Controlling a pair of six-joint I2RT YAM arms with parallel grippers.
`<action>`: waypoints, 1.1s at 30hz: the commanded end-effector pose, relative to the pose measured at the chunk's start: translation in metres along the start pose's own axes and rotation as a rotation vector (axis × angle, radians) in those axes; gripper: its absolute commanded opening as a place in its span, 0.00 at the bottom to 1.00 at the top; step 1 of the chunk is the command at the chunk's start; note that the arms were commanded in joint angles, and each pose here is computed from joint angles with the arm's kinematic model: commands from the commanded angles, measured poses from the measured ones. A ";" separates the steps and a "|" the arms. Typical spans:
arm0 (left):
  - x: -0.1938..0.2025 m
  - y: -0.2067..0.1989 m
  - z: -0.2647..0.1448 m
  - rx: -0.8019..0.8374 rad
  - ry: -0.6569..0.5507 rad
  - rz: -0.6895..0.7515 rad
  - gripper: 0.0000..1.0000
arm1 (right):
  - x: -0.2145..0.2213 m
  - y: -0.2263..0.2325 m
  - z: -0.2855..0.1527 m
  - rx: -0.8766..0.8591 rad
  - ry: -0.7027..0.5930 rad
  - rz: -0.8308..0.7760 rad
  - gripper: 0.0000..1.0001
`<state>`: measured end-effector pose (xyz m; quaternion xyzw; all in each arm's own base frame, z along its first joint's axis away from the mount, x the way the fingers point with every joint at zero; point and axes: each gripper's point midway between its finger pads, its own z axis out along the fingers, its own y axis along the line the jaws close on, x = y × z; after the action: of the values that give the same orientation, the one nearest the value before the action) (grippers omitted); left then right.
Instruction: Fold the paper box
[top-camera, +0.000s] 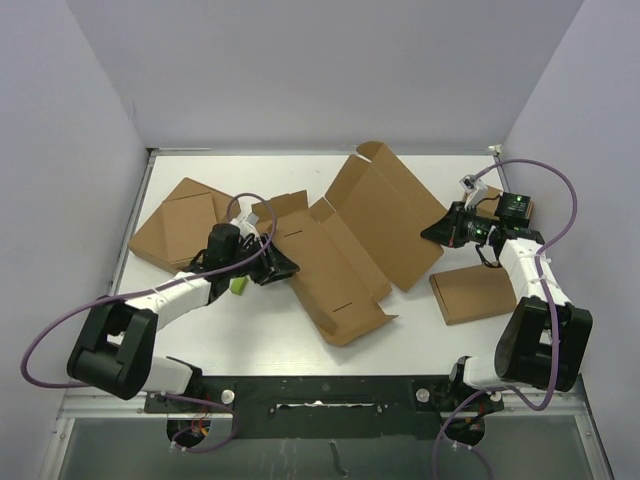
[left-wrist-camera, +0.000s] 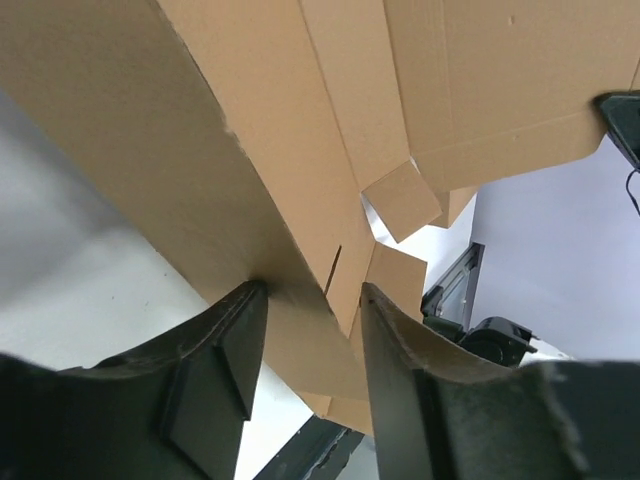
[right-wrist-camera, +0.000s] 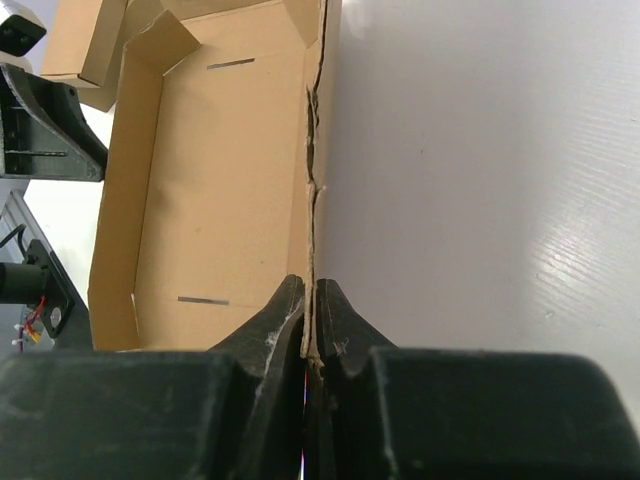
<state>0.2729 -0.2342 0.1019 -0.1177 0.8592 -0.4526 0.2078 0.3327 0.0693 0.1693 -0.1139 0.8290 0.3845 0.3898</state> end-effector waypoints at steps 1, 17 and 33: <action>-0.015 -0.016 0.005 0.091 -0.051 0.021 0.38 | 0.000 0.010 0.002 -0.062 -0.006 0.002 0.00; -0.006 0.039 0.027 -0.144 0.019 0.004 0.25 | 0.004 0.008 0.005 -0.073 0.007 0.018 0.00; -0.031 0.000 0.029 0.020 -0.111 0.071 0.45 | 0.009 0.004 0.010 -0.074 0.027 0.030 0.00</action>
<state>0.2921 -0.2325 0.0578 -0.1323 0.8823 -0.4047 0.2006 0.3373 0.0693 0.1628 -0.1149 0.8277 0.3903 0.3865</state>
